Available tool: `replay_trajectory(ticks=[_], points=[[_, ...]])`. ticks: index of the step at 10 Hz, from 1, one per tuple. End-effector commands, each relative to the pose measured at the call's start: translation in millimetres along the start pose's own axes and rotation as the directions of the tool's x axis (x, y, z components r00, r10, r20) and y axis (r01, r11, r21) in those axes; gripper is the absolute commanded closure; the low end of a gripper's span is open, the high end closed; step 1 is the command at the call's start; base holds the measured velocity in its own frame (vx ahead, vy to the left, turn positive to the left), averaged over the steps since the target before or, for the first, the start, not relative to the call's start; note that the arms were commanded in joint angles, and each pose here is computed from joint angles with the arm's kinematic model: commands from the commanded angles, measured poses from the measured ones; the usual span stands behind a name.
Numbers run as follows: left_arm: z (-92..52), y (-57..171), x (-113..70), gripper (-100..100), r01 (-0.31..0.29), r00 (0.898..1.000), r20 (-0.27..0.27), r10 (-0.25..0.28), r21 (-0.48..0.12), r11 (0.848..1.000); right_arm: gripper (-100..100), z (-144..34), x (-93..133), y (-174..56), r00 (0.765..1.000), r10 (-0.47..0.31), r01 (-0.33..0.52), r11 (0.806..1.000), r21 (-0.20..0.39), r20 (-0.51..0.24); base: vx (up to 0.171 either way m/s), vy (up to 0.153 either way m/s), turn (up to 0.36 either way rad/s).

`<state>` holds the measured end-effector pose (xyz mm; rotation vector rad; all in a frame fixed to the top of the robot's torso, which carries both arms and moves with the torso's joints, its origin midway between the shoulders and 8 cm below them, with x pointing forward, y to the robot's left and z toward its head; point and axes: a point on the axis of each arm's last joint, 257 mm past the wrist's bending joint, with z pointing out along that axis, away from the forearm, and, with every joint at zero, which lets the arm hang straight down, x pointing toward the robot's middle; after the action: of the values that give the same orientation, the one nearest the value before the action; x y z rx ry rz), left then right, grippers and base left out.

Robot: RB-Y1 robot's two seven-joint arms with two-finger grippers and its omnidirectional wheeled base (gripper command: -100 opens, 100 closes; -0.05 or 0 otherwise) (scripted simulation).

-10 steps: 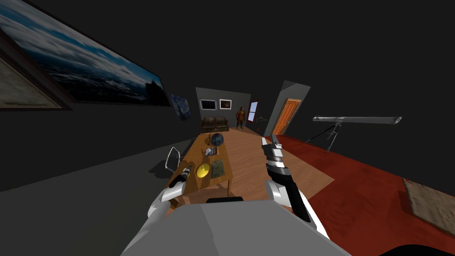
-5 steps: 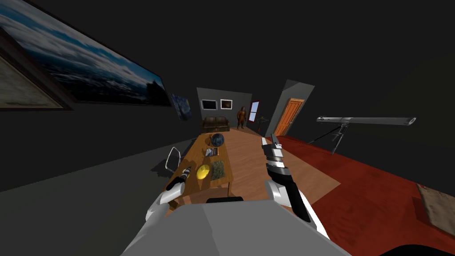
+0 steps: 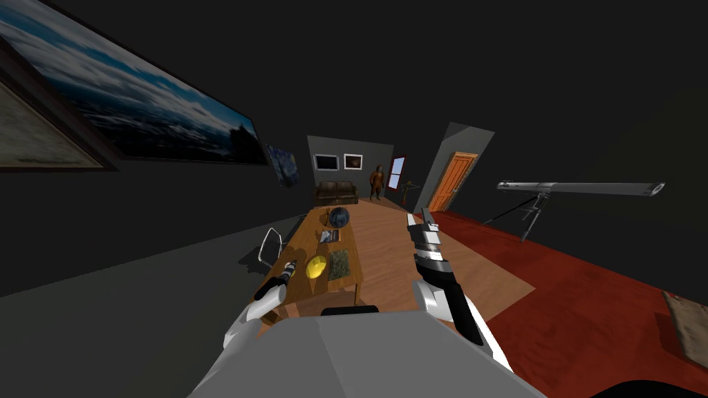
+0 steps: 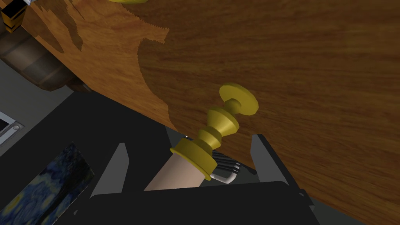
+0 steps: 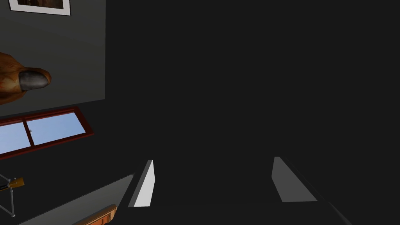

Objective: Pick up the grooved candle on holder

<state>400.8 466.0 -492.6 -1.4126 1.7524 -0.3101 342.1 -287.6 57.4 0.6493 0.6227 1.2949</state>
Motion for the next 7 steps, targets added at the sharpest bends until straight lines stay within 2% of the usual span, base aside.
replay_trajectory(ticks=[1, 2, 6, 7], points=[[0.0, 0.0, 0.0, -100, 0.000, 1.000, 0.000, 0.000, 0.000, 1.000, 0, 0.0, 0.0, 0.0, 1.000, 0.000, 0.000, 1.000, 0.000, 0.000, 0.000, 0.000, 0.000], [-0.1, 0.0, 0.0, 100, -0.004, 1.000, 0.000, 0.004, 0.000, 1.000, 0, 0.0, 0.0, 0.0, 1.000, 0.000, 0.000, 1.000, 0.000, 0.000, 0.000, 0.000, 0.000], [0.0, -0.1, 0.0, 100, -0.007, 1.000, 0.000, 0.007, 0.000, 1.000, 0, 0.0, 0.0, 0.0, 1.000, 0.000, 0.000, 1.000, 0.000, 0.000, 0.000, 0.000, 0.000], [0.0, -0.2, -0.1, 0, -0.008, 1.000, 0.000, 0.008, 0.000, 1.000, 0, 0.0, 0.0, 0.0, 1.000, 0.000, 0.000, 1.000, 0.000, 0.000, 0.000, 0.000, 0.000]])
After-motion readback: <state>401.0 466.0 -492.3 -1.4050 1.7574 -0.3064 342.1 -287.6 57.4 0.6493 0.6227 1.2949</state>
